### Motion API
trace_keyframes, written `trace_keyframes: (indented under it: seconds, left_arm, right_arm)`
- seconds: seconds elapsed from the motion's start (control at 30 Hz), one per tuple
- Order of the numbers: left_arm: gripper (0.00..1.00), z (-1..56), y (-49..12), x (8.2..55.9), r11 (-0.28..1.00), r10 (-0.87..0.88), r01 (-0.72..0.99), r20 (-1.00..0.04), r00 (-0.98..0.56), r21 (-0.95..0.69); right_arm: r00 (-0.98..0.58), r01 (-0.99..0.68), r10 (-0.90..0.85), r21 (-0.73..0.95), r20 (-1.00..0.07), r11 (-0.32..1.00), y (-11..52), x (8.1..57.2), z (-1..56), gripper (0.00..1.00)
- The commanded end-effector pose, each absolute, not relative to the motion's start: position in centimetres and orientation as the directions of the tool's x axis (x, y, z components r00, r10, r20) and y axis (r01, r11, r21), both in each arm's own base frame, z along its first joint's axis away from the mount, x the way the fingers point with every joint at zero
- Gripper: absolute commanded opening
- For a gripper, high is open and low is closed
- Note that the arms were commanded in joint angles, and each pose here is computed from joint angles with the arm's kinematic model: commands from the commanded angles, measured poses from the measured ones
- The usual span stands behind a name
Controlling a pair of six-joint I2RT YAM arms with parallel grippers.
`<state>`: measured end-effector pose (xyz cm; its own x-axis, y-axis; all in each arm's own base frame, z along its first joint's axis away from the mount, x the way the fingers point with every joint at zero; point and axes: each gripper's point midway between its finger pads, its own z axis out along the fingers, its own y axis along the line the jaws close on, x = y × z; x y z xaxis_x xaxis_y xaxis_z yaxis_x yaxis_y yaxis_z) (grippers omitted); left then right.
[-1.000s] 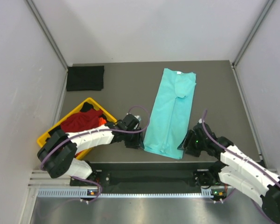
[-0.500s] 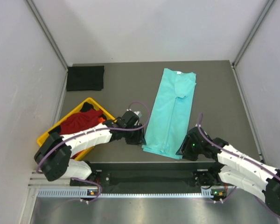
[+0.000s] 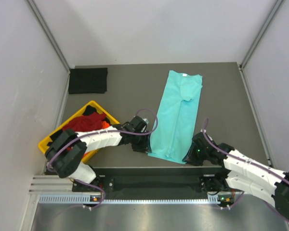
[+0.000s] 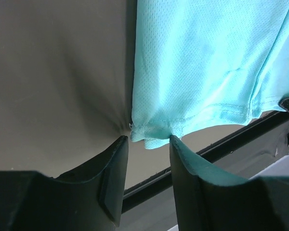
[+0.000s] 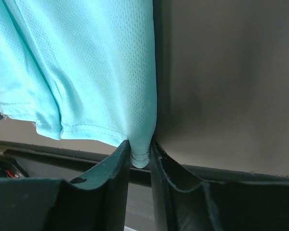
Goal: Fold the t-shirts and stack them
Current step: Fold the tshirt
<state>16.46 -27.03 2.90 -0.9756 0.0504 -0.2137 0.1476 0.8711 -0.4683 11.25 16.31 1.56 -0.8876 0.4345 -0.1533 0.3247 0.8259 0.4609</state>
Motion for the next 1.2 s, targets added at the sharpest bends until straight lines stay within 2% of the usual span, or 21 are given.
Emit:
trace_keyframes:
  seconds: [0.0,0.03,0.17,0.27,0.37,0.5,0.63,0.77,1.03,1.13,1.17]
  left_arm:
    - [0.43,3.0,-27.4,17.1,0.871,0.047,0.159,-0.242,-0.969,-0.466]
    - [0.42,2.8,-27.2,17.1,0.873,0.049,0.158,-0.239,-0.97,-0.462]
    - [0.28,2.5,-27.4,16.8,0.868,0.056,0.159,-0.226,-0.973,-0.471]
    - [0.27,2.2,-27.4,16.6,0.867,0.057,0.153,-0.212,-0.976,-0.473]
    - [0.31,2.4,-27.5,16.6,0.868,0.056,0.151,-0.208,-0.976,-0.473]
    - [0.42,3.3,-27.1,16.4,0.875,0.059,0.151,-0.207,-0.977,-0.461]
    - [0.48,4.7,-26.7,16.6,0.877,0.062,0.168,-0.239,-0.969,-0.451]
    - [0.48,4.4,-26.5,16.7,0.88,0.061,0.167,-0.244,-0.968,-0.444]
    - [0.42,2.4,-27.5,16.5,0.867,0.049,0.139,-0.196,-0.979,-0.478]
    - [0.33,2.3,-27.6,16.6,0.869,0.049,0.138,-0.195,-0.98,-0.476]
    - [0.24,2.3,-27.5,16.5,0.869,0.05,0.137,-0.192,-0.98,-0.475]
  right_arm:
    - [-0.884,0.316,0.432,0.453,-0.178,0.834,16.1,11.3,1.5,0.23]
    - [-0.885,0.314,0.43,0.452,-0.18,0.835,16.1,11.3,1.6,0.22]
    - [-0.884,0.31,0.429,0.454,-0.185,0.835,16.0,11.3,1.7,0.17]
    - [-0.885,0.303,0.426,0.461,-0.19,0.834,16.2,11.5,1.9,0.13]
    - [-0.886,0.296,0.42,0.46,-0.196,0.837,16.3,11.7,2.0,0.08]
    - [-0.892,0.285,0.408,0.457,-0.197,0.843,16.4,11.7,1.9,0.0]
    - [-0.893,0.279,0.404,0.461,-0.199,0.842,16.5,11.7,2.0,0.0]
    - [-0.893,0.271,0.4,0.466,-0.206,0.843,16.5,11.8,2.2,0.0]
    - [-0.891,0.267,0.403,0.477,-0.209,0.837,16.6,11.9,2.3,0.0]
    - [-0.891,0.265,0.403,0.478,-0.211,0.838,16.6,11.9,2.5,0.0]
    - [-0.891,0.265,0.402,0.477,-0.21,0.838,16.6,11.9,2.6,0.0]
